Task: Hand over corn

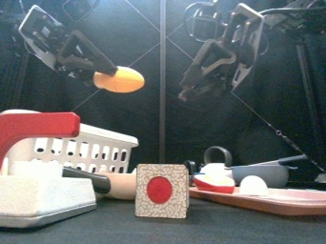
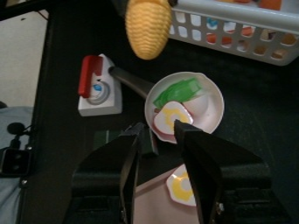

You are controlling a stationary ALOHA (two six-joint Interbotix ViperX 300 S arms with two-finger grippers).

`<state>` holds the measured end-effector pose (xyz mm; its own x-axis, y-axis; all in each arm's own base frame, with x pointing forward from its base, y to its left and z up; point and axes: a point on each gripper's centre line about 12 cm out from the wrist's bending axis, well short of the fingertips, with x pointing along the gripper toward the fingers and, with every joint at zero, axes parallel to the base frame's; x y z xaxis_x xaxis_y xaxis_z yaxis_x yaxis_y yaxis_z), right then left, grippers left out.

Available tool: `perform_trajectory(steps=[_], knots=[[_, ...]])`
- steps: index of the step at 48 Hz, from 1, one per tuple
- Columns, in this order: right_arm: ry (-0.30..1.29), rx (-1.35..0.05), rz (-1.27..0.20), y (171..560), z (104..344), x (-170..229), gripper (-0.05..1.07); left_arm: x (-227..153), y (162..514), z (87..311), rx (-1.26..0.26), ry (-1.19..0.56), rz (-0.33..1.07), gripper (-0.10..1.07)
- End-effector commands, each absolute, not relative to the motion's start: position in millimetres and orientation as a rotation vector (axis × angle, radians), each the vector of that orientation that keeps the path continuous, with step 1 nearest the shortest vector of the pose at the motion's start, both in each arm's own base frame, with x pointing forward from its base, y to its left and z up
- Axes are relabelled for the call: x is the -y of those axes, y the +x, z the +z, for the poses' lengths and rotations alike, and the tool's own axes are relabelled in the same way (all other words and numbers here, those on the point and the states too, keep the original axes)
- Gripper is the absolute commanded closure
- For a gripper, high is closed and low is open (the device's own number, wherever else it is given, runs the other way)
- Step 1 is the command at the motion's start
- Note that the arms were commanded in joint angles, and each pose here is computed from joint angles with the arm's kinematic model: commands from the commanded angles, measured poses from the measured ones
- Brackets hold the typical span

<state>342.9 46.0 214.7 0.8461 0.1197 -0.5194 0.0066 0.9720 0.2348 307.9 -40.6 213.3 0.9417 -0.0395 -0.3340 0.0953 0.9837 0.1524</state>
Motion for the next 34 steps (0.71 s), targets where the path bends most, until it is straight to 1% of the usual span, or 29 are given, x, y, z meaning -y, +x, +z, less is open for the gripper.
perform_trajectory(steps=[1,4,8,14,19,25,34], knots=[[0.243,-0.519,0.072,339,230,-48,0.28,42,318,227,-0.292,0.161,-0.062,0.38],[0.258,-0.504,0.062,340,235,-47,0.28,43,322,230,-0.279,0.157,-0.058,0.38],[0.259,-0.45,0.065,345,255,-46,0.28,43,329,236,-0.254,0.144,-0.044,0.38],[0.295,-0.395,0.063,344,276,-45,0.28,43,337,238,-0.243,0.131,-0.03,0.38],[0.336,-0.394,0.059,342,277,-46,0.28,43,342,234,-0.256,0.121,-0.025,0.37],[0.337,-0.4,0.062,347,276,-48,0.28,45,349,231,-0.268,0.115,-0.022,0.35],[0.319,-0.424,0.062,356,268,-51,0.28,45,351,230,-0.269,0.128,-0.027,0.27]])
